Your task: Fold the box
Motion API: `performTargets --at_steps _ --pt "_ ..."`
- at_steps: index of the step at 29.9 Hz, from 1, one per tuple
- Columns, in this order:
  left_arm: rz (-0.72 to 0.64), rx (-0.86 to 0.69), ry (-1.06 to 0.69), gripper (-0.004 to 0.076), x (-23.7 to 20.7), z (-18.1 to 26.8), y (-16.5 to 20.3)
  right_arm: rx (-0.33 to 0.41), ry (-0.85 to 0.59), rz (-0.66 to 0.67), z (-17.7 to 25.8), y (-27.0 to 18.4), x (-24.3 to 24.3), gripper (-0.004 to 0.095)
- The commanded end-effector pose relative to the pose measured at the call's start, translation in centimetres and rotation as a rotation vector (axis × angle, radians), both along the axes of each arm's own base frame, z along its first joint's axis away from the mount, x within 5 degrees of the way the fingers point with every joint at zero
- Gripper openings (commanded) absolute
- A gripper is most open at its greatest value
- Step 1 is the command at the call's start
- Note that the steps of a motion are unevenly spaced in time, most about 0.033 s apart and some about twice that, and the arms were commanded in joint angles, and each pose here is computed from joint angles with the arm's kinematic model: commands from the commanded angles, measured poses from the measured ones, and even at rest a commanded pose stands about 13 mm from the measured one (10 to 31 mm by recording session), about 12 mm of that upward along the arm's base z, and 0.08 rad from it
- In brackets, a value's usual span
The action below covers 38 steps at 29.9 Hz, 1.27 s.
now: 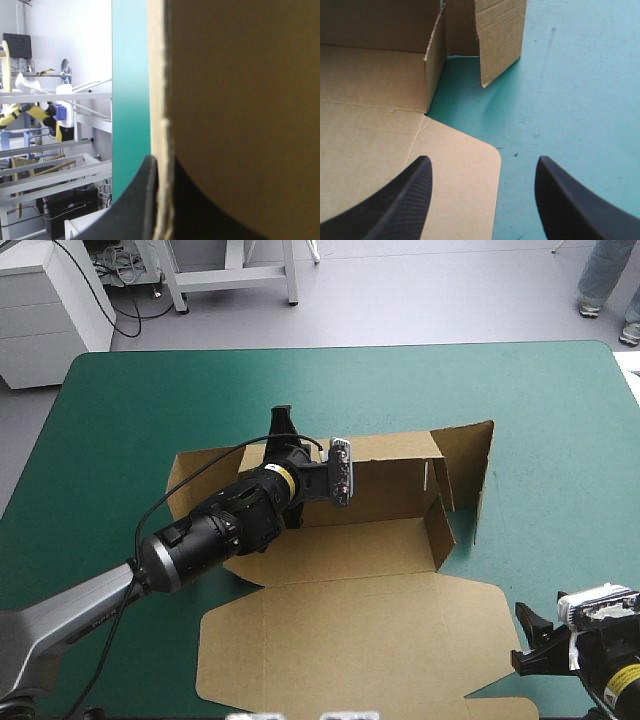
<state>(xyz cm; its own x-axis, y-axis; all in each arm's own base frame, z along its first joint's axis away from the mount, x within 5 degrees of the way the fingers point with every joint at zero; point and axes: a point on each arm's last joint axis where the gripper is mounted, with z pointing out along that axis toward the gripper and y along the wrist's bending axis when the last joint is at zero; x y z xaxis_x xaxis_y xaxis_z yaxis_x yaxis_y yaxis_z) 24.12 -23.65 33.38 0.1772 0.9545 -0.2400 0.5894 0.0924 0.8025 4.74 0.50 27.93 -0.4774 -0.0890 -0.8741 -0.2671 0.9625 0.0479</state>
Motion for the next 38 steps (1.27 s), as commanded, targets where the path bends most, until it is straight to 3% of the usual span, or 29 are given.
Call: performTargets --at_steps 1,10,15,25,38 --pt "-0.032 -0.092 -0.043 -0.0008 -0.7 2.0 -0.1 0.010 -0.068 -0.005 1.2 0.0 0.3 0.0574" --pt "-0.016 -0.100 -0.016 -0.0008 -0.8 1.8 0.0 0.060 -0.122 -0.043 4.8 -0.6 -0.3 0.0565" --pt "-0.049 -0.096 -0.011 -0.0008 -1.7 1.8 -0.9 -0.015 -0.075 -0.108 8.0 -0.5 1.1 0.0564" --pt "-0.005 -0.144 -0.007 -0.0008 -2.3 0.4 -1.2 -0.080 -0.097 -0.153 15.0 2.0 6.3 0.0564" --pt "0.017 -0.163 -0.007 -0.0008 -2.3 -0.1 -1.0 -0.074 -0.102 -0.207 22.2 5.6 12.7 0.0561"
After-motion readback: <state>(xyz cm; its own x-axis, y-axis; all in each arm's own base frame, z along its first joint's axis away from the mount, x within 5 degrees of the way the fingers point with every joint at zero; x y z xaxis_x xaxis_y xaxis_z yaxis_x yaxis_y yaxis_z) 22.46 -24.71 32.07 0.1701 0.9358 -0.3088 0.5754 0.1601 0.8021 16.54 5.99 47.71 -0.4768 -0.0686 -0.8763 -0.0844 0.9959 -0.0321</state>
